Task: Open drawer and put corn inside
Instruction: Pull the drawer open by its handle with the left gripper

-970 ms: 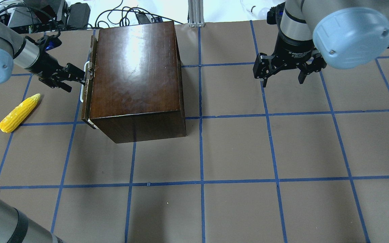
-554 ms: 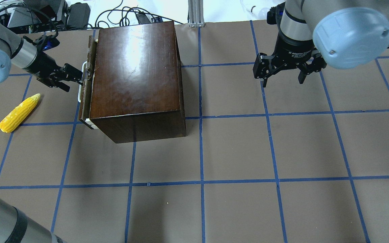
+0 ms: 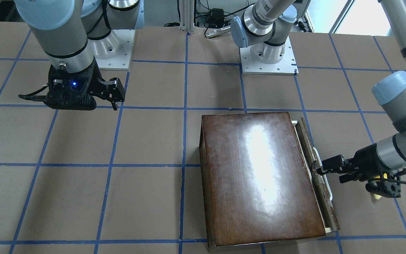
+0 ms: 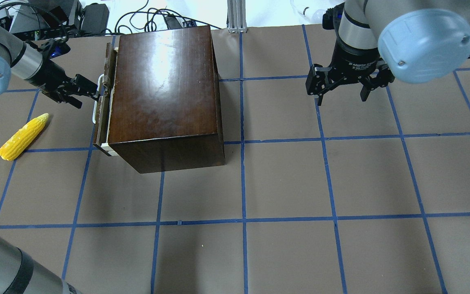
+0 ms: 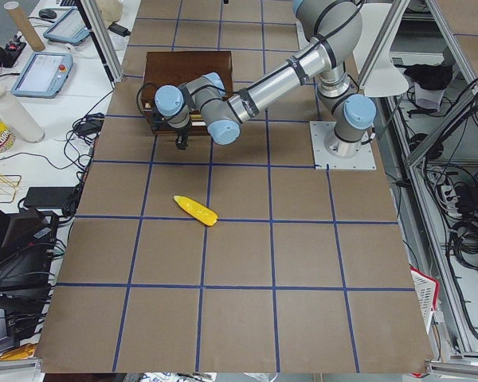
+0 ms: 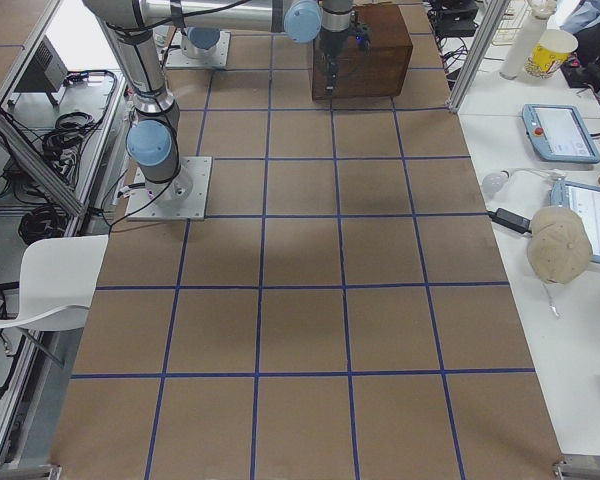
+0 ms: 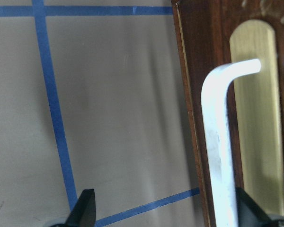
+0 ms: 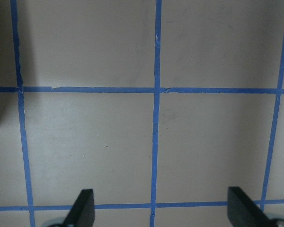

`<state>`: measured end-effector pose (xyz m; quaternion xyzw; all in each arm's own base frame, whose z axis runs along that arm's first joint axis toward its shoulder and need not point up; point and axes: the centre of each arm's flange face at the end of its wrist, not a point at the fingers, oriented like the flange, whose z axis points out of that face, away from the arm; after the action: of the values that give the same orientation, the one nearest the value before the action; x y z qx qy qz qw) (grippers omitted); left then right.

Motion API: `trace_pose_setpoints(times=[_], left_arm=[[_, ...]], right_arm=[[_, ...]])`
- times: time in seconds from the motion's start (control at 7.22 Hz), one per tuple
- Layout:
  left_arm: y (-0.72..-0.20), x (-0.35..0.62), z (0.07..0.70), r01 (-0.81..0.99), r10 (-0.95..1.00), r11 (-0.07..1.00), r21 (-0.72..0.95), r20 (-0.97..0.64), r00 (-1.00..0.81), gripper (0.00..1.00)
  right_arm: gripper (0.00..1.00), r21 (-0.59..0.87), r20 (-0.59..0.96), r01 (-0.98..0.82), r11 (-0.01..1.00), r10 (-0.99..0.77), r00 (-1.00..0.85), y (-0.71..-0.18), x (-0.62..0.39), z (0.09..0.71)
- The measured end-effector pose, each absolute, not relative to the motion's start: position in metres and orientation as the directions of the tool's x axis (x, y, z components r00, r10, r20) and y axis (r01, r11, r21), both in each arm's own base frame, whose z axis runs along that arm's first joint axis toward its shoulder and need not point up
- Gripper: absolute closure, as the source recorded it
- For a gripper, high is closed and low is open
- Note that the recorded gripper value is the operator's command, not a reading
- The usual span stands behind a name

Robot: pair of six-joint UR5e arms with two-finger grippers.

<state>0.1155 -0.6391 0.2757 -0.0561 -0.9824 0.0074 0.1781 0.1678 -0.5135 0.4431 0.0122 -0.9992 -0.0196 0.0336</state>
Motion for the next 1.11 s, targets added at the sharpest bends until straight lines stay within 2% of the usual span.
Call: trace_pose_setpoints(times=[1.11], left_arm=[[-0.640, 0.152, 0.278, 0.131, 0.139, 0.990, -0.046, 0.352, -0.925, 0.00]], right_arm=[[0.00, 0.041, 0.067, -0.023, 0.999, -0.026, -0.997, -0.514, 0.168, 0.443]])
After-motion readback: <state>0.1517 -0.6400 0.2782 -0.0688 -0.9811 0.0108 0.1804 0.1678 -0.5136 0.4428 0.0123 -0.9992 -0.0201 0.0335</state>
